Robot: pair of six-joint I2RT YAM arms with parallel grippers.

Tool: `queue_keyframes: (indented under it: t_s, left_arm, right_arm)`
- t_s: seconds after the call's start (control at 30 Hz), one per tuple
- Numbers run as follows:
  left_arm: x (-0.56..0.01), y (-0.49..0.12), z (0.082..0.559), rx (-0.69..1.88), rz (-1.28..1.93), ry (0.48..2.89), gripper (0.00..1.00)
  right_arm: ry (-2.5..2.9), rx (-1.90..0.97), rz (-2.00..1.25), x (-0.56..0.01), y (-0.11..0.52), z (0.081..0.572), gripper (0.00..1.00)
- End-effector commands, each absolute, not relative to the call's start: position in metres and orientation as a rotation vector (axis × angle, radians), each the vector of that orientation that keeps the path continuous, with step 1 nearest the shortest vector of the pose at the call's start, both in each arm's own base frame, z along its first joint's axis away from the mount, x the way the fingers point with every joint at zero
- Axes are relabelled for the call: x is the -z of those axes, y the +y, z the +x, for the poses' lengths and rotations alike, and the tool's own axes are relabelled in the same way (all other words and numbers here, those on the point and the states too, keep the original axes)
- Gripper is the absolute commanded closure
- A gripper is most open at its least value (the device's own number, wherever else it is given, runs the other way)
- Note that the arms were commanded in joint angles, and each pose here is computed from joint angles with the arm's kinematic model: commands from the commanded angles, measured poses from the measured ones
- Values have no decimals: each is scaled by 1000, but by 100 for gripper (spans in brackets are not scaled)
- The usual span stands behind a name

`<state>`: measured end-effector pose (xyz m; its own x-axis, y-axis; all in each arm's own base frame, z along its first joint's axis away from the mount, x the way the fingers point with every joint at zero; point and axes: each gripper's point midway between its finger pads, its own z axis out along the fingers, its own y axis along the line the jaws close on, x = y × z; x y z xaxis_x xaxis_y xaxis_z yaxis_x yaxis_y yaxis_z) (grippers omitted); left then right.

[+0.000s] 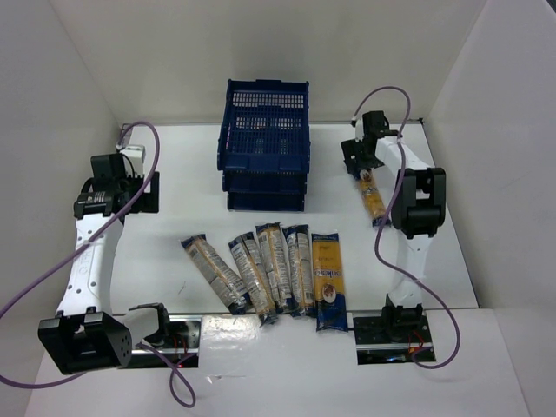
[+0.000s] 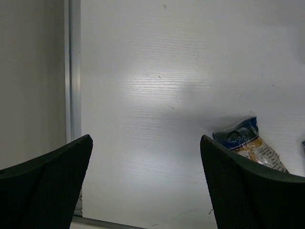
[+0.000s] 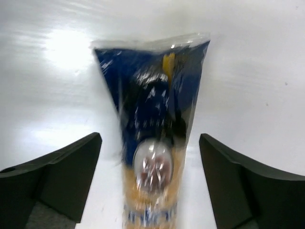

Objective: Place and organize the pasta boxes and bags onto the shelf

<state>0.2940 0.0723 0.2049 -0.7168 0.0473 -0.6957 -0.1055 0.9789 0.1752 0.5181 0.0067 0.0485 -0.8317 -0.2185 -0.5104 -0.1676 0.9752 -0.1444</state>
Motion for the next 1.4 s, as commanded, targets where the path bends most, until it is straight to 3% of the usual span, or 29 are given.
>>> queue_keyframes:
  t_s: [0.0, 0.07, 0.13, 0.27, 0.5, 1.37]
  left_arm:
    - [-212, 72, 296, -249, -75, 2312, 1]
    - [-213, 70, 293, -240, -70, 2301, 1]
    - [-212, 70, 293, -241, -70, 2295, 1]
    - [-213, 67, 293, -219, -60, 2283, 1]
    - [-212, 61, 292, -186, -45, 2281, 1]
    - [-222, 56, 286, -170, -32, 2230, 1]
  right_arm:
    - [2366, 55, -231, -138, 16, 523, 7]
    - [2365, 42, -236, -148, 18, 504, 0]
    - [2399, 44, -250, -145, 16, 473, 0]
    - [2568, 116, -288, -90, -1, 409, 0]
    - [2619, 72, -234, -73, -8, 366, 0]
    - [2626, 116, -181, -47, -17, 393, 0]
